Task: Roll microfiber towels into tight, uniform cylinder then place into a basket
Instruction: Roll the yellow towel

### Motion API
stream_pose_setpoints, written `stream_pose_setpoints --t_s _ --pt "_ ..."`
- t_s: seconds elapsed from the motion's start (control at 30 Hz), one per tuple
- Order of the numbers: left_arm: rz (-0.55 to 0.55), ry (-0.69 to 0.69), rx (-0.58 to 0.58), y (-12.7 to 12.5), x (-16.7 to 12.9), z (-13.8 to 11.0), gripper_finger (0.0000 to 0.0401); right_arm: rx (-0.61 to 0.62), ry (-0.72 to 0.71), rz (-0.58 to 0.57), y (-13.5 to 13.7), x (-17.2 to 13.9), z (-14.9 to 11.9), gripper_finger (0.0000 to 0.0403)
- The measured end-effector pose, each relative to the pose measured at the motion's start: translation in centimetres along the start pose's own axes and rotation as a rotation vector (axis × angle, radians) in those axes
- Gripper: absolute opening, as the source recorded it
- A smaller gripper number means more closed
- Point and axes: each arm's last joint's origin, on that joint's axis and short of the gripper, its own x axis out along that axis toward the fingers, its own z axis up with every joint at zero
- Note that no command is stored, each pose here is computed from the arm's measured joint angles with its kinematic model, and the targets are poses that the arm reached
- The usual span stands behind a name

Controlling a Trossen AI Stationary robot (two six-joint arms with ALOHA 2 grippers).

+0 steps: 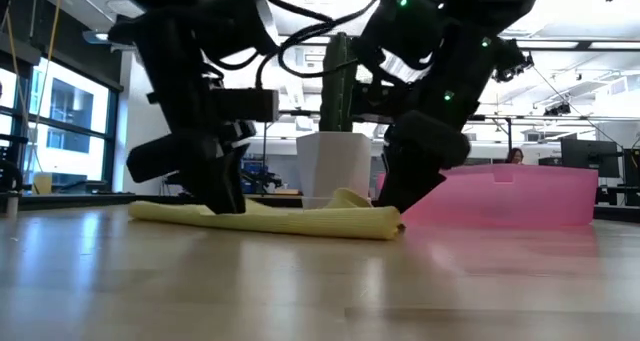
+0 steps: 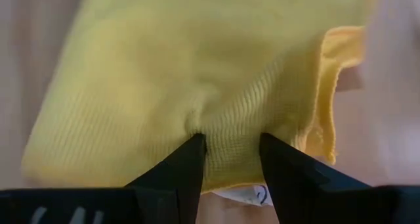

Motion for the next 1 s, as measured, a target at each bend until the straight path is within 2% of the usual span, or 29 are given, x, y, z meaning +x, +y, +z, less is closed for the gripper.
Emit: stream_pose_setpoints --t_s 0.17,0.3,0.4,0.47,0.73,1.0 --pt "0.042 0.000 0.154 1.4 0.3 0.6 0.0131 -0.037 -0.022 0.040 1.7 -0.2 -0.3 0.0144" --pt "0.060 -0.053 0.318 2.1 0.4 1.6 0.0131 -0.057 -0.028 0.055 2.5 -0.3 -0.5 0.0144" --pt "0.072 -0.089 0.435 2.1 0.4 2.1 0.0131 -0.073 0.008 0.047 2.9 -0.7 -0.3 0.0144" --pt "0.073 -0.097 0.471 2.1 0.3 2.4 0.0131 -0.087 0.049 0.027 3.0 -1.1 0.0 0.0144" --pt "0.142 -0.060 0.434 1.4 -0.9 3.0 0.0131 -0.273 0.179 -0.080 2.8 -3.1 1.4 0.0144" --pt "0.161 0.093 0.292 1.1 -1.7 1.7 0.0131 -0.394 0.346 -0.174 1.6 -4.4 1.2 0.0144"
